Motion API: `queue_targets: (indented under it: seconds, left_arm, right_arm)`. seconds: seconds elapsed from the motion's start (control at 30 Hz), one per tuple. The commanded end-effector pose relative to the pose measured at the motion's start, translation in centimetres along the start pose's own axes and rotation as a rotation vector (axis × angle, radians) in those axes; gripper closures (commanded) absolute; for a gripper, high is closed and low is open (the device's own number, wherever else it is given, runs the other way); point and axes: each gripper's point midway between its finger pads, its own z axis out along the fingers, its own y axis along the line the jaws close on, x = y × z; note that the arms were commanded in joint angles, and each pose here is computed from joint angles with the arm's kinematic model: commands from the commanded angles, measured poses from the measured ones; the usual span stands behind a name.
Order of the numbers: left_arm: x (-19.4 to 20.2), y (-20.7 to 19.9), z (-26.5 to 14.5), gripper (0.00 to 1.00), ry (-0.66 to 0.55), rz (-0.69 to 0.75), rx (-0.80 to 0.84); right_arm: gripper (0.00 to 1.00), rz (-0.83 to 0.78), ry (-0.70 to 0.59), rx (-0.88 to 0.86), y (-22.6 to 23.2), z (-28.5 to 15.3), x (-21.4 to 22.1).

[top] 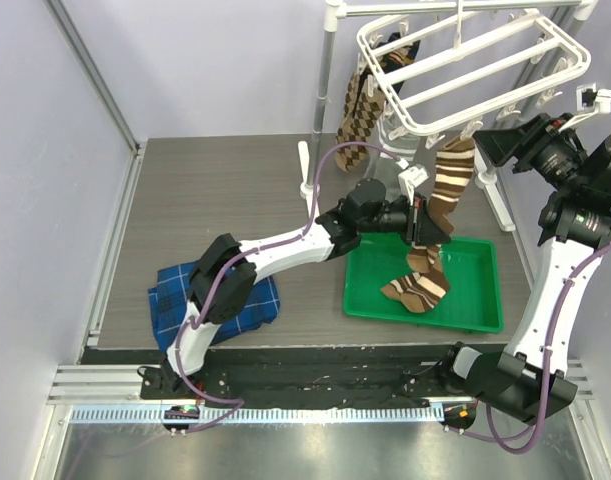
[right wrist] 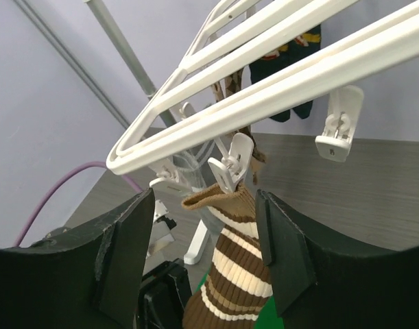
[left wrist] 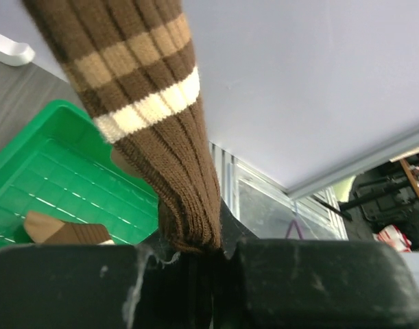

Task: Remove the socks clipped to the hanger

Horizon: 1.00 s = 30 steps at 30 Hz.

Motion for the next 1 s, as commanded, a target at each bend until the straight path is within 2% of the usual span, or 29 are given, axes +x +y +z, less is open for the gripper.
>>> queue_targets:
  seconds: [0.0,0.13,0.4,0.77,0.9,0.97]
  left_arm:
    - [-3.8,-5.4,-2.4,1.0,-0.029,0.036,0.141]
    - [-4.0,-5.7,-2.8,1.0,-0.016,0.017,0.175]
    - [-4.1,-6.3,-3.0,1.0,0.0,0.01,0.208]
    - [-4.0,-6.7,-3.1,1.0,0.022,-0.002,0.235]
    - [-4.0,-6.5,-3.1,1.0,0.022,-0.004,0.233]
    - [-4.0,-6.4,-3.1,1.0,0.024,-0.006,0.233]
  right_arm:
    - [0.34,-0.023,0.01,-0.121,1.0,0.7,-1.0]
    - [0.34,-0.023,-0.012,-0.242,2.4,0.8,-1.1]
    - [0.3,-0.057,-0.037,-0.292,1.8,1.8,-1.1]
    - [0.31,-0.102,-0.037,-0.351,1.9,2.9,-0.7]
    - [0.36,-0.097,-0.039,-0.349,1.7,3.1,-0.6]
    - [0.42,-0.095,-0.039,-0.346,1.7,3.1,-0.6]
